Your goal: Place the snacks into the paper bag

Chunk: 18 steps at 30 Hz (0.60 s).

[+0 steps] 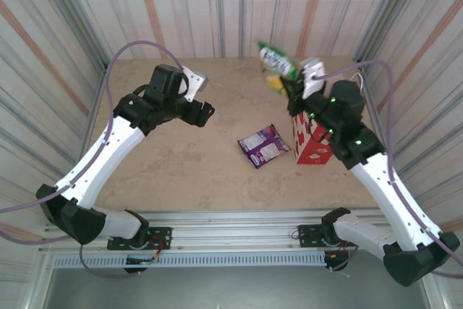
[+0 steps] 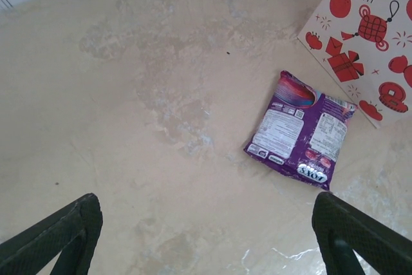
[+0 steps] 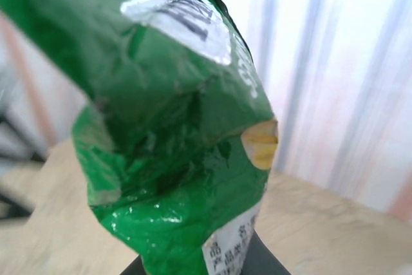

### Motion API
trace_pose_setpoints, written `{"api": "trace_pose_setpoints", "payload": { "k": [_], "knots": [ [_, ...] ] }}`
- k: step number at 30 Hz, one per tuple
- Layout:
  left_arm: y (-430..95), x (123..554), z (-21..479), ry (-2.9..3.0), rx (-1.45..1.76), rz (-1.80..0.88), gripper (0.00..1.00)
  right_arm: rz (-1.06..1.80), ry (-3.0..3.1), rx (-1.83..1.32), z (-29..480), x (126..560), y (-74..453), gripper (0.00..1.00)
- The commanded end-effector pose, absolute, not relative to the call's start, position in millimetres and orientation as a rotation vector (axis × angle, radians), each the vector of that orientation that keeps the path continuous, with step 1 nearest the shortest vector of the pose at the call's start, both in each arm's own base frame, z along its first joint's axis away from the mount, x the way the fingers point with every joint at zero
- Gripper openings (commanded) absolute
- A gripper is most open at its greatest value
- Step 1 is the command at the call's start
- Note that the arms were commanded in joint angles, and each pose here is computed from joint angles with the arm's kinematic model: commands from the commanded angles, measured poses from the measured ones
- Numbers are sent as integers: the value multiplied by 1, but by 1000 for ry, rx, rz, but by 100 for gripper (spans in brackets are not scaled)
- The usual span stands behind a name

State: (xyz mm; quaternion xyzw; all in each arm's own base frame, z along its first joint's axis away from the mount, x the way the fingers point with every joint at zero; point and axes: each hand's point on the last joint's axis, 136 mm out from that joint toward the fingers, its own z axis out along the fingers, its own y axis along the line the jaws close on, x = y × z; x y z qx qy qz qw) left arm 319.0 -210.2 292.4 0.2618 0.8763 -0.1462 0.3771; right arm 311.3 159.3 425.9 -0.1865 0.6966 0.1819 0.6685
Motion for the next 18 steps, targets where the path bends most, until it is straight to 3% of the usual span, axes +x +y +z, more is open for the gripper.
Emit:
{"api": "trace_pose_setpoints", "payload": {
  "k": [1,8,18],
  "knots": [
    [-218,324,291,2246,587,-447,89,329,1495,-149,481,304,103,10],
    [-229,329,265,2318,574,-498,89,135,1597,163,464,311,16,10],
    [-244,334,243,2389,552,-574,88,180,1832,191,362,324,13,12]
  ]
}}
